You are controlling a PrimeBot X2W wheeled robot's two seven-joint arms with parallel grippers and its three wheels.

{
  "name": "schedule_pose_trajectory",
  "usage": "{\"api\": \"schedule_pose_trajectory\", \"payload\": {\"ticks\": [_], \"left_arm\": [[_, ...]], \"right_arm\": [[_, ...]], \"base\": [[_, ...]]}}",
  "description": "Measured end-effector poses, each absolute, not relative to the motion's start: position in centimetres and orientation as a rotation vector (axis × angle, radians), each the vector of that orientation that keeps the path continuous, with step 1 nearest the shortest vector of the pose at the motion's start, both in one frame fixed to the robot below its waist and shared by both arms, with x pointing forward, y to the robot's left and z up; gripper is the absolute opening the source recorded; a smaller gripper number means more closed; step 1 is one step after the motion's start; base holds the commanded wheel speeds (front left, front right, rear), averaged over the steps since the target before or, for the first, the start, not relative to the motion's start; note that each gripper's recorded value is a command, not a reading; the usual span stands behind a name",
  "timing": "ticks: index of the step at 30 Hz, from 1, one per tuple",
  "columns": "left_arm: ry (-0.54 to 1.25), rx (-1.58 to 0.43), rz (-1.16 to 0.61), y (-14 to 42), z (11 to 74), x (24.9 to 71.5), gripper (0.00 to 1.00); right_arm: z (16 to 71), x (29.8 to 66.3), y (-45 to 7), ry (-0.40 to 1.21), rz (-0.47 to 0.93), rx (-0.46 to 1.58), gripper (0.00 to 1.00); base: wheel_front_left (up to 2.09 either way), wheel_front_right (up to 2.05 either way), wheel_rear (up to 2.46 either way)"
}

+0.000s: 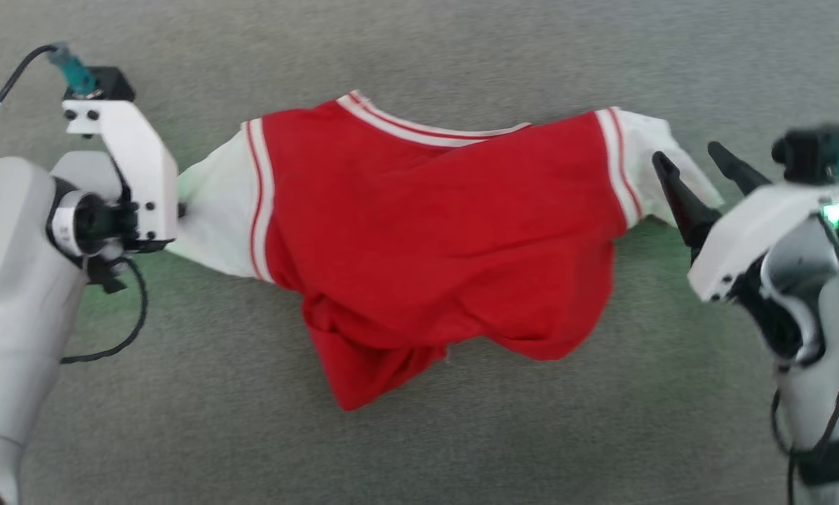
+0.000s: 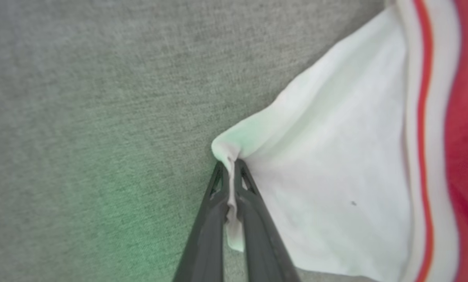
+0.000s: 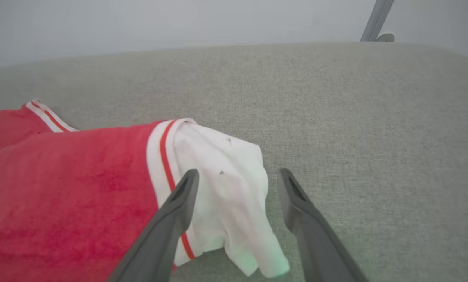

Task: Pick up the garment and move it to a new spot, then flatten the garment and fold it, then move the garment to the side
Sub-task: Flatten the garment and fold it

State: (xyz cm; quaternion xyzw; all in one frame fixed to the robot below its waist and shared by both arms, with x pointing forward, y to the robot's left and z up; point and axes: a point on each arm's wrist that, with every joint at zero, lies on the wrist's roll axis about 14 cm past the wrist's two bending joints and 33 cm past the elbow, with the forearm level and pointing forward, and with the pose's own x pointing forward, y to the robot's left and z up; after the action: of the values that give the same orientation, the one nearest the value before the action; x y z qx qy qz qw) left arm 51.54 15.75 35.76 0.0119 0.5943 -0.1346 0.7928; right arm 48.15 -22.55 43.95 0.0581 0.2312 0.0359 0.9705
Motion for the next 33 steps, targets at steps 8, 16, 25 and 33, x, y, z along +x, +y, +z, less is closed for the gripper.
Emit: {"api": "schedule_pose_trajectory", "payload": {"ticks": [8, 16, 25, 33], "left_arm": [[1.258, -0.001, -0.290, 16.1, 35.8, 51.6, 0.00], [1.243, -0.029, -0.288, 16.4, 35.5, 51.5, 0.00], [1.167, -0.071, -0.261, 16.8, 36.9, 51.8, 0.00], [0.945, -0.077, -0.277, 16.9, 43.8, 53.8, 0.00]], "right_arm": [[39.5, 49.9, -21.8, 0.765, 0.162, 0.054, 1.00], [36.3, 49.4, -20.8, 1.052, 0.225, 0.040, 0.87], [38.2, 50.2, -20.4, 1.014, 0.270, 0.076, 0.00], [47.5, 53.2, -20.1, 0.728, 0.308, 0.034, 0.00]], "base": [[0.00, 0.00, 0.00], [0.00, 0.00, 0.00], [0.00, 0.00, 0.00], [0.00, 0.00, 0.00]]}}
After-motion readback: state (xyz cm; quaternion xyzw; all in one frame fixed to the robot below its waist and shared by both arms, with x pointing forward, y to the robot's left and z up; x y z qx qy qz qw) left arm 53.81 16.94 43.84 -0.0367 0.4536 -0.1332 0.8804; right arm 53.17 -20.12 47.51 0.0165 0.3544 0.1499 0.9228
